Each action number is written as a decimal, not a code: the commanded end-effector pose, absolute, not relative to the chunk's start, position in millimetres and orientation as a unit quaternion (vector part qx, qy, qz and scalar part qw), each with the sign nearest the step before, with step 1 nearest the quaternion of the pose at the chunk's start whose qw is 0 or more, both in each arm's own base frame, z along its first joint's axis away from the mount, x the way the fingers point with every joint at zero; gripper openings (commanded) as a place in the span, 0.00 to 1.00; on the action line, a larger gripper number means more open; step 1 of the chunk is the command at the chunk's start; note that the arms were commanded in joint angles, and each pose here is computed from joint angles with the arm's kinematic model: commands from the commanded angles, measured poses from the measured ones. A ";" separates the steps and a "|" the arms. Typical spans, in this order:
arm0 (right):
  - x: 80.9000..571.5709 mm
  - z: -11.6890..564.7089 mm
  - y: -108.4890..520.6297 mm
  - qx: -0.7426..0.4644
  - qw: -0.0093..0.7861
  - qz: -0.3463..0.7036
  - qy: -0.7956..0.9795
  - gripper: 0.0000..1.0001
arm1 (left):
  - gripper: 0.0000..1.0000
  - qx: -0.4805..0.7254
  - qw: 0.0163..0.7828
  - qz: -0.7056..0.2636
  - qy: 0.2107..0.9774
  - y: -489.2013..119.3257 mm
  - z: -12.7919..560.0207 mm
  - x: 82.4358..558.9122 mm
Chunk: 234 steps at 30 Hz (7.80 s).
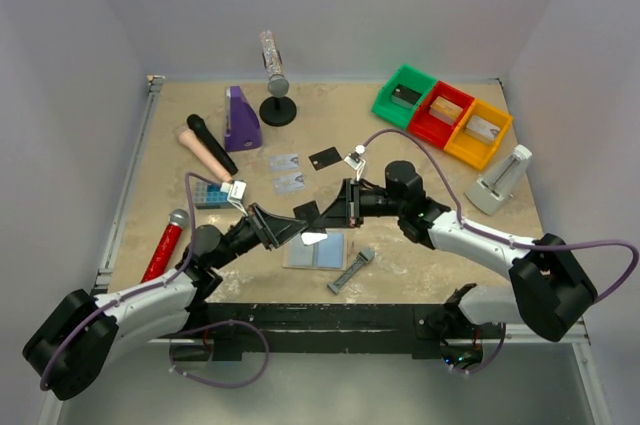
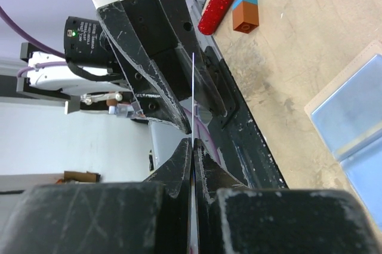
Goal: Take the credit cards out of the card holder
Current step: Place the credit card at the center of the board, then remove the credit card from the card holder.
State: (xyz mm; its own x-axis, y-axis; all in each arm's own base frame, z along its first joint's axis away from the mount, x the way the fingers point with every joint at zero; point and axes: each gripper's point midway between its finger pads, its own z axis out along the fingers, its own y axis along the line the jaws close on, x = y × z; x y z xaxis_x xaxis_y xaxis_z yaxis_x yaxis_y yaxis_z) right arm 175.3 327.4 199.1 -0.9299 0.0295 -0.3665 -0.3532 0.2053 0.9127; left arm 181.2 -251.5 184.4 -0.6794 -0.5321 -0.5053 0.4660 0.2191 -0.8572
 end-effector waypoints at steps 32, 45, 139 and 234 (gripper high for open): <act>100.8 257.5 234.6 -0.329 0.205 0.466 0.795 0.66 | 0.00 0.352 0.139 -0.602 0.703 -284.5 223.5 75.0; 96.4 264.4 261.3 -0.363 0.189 0.479 0.776 0.63 | 0.00 0.376 0.131 -0.613 0.683 -308.1 237.2 75.0; 409.8 84.3 286.5 0.091 0.187 0.375 0.903 0.00 | 0.59 0.032 0.462 -0.366 0.807 -161.5 201.9 182.5; 201.6 51.3 246.6 -0.134 0.121 0.284 0.942 0.09 | 0.80 -0.090 0.307 -0.428 0.845 -210.0 87.4 194.1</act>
State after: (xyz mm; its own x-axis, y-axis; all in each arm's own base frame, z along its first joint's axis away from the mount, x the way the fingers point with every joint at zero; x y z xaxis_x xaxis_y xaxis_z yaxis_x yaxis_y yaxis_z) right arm 191.1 234.0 37.9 -0.9502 -0.1738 -0.2586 -0.2822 0.8320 0.4776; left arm 182.4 -206.2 72.6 -0.8250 -0.4053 -0.3939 0.0661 0.6231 -0.7793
